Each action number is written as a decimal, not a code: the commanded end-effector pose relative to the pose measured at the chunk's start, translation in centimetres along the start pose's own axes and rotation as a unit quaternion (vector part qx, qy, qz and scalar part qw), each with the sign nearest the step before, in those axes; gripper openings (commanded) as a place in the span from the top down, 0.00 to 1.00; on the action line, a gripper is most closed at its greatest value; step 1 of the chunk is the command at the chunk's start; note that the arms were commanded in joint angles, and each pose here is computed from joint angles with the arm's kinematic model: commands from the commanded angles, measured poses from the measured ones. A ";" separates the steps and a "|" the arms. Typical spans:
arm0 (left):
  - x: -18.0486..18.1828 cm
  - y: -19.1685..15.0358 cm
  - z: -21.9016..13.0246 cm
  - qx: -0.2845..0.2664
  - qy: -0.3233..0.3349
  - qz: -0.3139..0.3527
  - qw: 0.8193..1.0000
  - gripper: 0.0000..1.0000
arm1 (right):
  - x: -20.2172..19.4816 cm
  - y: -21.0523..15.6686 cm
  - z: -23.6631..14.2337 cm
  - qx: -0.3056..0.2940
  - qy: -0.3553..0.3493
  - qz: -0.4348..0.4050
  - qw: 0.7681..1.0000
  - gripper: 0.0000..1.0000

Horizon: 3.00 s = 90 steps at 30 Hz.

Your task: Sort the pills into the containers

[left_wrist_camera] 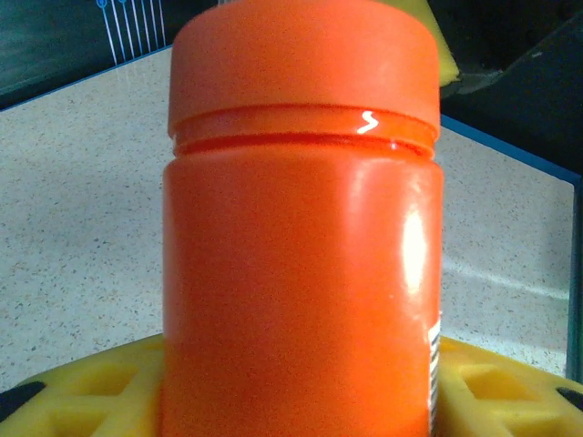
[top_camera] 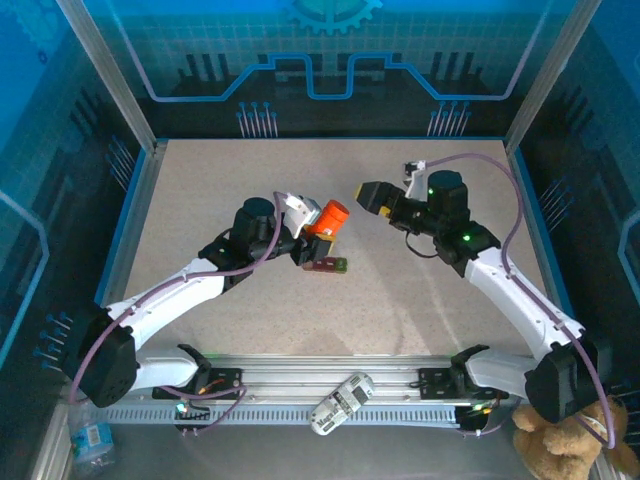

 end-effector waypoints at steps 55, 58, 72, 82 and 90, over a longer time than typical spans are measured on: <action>0.1 1.8 0.0 -0.016 0.000 0.013 1.000 1.00 | -0.9 0.5 2.4 0.035 -0.001 0.080 0.996 0.12; 0.1 1.7 0.1 -0.015 -0.001 0.011 1.000 1.00 | -0.1 -0.4 3.2 0.053 0.005 0.074 0.996 0.12; 0.1 1.5 0.3 -0.012 -0.003 0.007 1.000 1.00 | 2.6 -2.8 5.0 0.092 0.022 0.025 0.995 0.26; 0.1 1.4 0.3 -0.011 -0.003 0.008 1.000 1.00 | 2.4 -4.3 5.7 0.125 0.038 0.007 0.991 0.50; -0.6 1.9 -0.1 -0.019 -0.028 -0.003 0.999 1.00 | 2.8 -2.1 4.4 0.110 0.186 -0.159 0.963 0.48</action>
Point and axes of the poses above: each hand's point on the last joint's axis, 136 mm out from that joint toward the fingers, its own z axis out along the fingers, its own x axis along the line the jaws close on, y = z × x, the point moved 4 cm from there along -z, back along the fingers, and after that the axes turned 3 degrees about -z, right-handed, at the moved point
